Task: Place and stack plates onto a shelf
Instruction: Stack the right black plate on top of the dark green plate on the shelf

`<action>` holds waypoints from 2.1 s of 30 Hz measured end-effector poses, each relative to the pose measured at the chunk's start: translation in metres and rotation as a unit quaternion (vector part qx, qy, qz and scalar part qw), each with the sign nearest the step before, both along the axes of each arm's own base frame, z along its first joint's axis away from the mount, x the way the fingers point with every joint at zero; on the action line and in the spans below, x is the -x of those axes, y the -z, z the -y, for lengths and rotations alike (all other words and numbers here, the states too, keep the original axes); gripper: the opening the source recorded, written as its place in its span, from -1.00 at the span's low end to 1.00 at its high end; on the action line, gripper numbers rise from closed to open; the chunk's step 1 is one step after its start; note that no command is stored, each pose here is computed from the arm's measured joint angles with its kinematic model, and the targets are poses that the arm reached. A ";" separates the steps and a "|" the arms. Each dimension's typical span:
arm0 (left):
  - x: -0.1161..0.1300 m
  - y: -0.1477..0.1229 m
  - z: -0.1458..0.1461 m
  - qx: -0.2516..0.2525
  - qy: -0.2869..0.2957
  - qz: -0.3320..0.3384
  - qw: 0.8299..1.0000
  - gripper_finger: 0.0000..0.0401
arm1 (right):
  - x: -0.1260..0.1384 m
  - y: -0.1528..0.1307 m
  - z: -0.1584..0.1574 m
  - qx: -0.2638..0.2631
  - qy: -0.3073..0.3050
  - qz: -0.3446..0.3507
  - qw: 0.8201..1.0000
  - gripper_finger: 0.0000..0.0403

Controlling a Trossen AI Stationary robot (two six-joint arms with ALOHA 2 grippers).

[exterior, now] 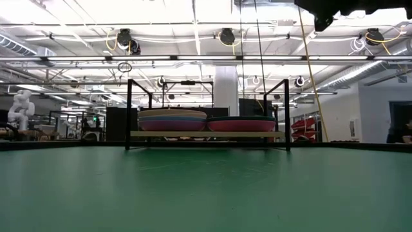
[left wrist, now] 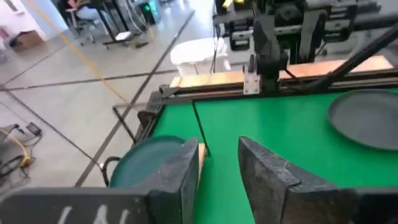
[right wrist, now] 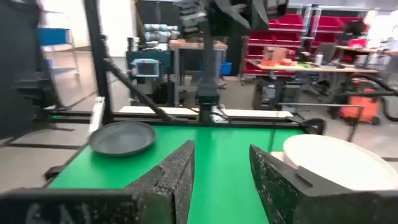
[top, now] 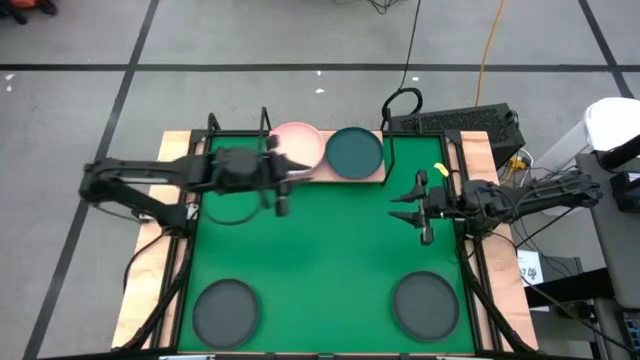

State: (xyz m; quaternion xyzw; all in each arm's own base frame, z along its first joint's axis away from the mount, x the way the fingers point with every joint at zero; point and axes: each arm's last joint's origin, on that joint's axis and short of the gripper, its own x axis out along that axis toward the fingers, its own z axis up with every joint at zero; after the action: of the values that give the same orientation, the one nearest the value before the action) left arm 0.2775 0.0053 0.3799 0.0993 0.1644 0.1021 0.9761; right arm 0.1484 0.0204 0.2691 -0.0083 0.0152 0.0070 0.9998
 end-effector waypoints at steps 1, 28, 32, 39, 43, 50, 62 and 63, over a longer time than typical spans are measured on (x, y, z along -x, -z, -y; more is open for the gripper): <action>0.011 0.005 0.003 0.006 -0.001 0.013 1.000 -0.43 | 0.000 0.000 0.000 0.000 -0.001 0.000 1.000 -0.33; 0.082 0.110 0.024 0.094 0.017 0.244 0.965 -0.45 | -0.039 0.051 -0.021 -0.160 -0.130 -0.521 0.828 -0.33; 0.082 0.110 0.024 0.103 0.018 0.244 0.964 -0.45 | -0.035 0.075 -0.022 -0.185 -0.148 -0.554 0.798 -0.33; 0.082 0.112 0.024 0.106 0.017 0.238 0.965 -0.45 | -0.024 0.109 -0.027 -0.222 -0.179 -0.562 0.776 -0.33; 0.082 0.112 0.024 0.108 0.017 0.238 0.965 -0.45 | -0.019 0.123 -0.030 -0.224 -0.186 -0.554 0.780 -0.33; 0.082 0.112 0.024 0.113 0.016 0.239 0.964 -0.45 | -0.013 0.138 -0.034 -0.240 -0.161 -0.540 0.790 -0.33; 0.082 0.112 0.024 0.120 0.015 0.237 0.964 -0.45 | -0.006 0.147 -0.035 -0.217 -0.120 -0.548 0.799 -0.42; 0.082 0.112 0.024 0.120 0.015 0.236 0.964 -0.45 | -0.006 0.147 -0.035 -0.217 -0.119 -0.549 0.798 -0.45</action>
State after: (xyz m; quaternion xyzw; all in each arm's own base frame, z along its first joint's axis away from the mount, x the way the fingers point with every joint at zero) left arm 0.1957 -0.0184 0.2676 -0.0429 -0.0615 0.0876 0.9933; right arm 0.1542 0.0551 0.1220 0.2124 0.5588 0.1324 0.7906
